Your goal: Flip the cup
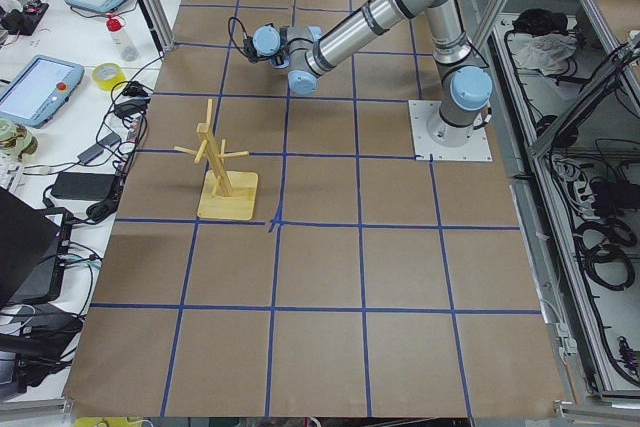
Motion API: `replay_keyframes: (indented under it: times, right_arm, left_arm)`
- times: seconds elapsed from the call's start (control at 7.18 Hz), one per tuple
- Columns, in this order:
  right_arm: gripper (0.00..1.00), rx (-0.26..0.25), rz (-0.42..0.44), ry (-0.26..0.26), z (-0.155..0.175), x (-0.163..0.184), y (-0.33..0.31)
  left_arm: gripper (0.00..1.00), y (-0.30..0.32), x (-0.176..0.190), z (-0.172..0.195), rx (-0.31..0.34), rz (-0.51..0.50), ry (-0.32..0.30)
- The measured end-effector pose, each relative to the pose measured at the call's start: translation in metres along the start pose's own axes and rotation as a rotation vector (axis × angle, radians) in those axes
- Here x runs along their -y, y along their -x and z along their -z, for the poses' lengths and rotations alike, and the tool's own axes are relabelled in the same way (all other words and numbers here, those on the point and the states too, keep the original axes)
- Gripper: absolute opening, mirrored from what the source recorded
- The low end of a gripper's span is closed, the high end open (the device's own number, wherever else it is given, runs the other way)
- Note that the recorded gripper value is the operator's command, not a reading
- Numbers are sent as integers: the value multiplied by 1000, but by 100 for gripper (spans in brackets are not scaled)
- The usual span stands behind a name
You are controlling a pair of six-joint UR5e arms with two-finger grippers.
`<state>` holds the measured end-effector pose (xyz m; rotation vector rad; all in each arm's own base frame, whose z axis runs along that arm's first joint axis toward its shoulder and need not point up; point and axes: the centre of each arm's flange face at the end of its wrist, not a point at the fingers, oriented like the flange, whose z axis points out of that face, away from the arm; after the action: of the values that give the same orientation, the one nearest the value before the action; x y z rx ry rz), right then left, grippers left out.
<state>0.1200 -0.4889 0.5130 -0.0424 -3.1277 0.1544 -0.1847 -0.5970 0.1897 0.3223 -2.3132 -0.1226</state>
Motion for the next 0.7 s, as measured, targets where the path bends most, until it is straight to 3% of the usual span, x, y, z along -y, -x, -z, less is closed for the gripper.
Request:
replay_keyframes:
  times: [0.42, 0.7]
  right_arm:
    - [100, 6, 22, 6, -2, 0, 1]
    - [100, 10, 21, 7, -3, 0, 2]
  left_arm:
    - [18, -27, -4, 9, -32, 16, -27]
    - [11, -58, -6, 26, -61, 34, -53]
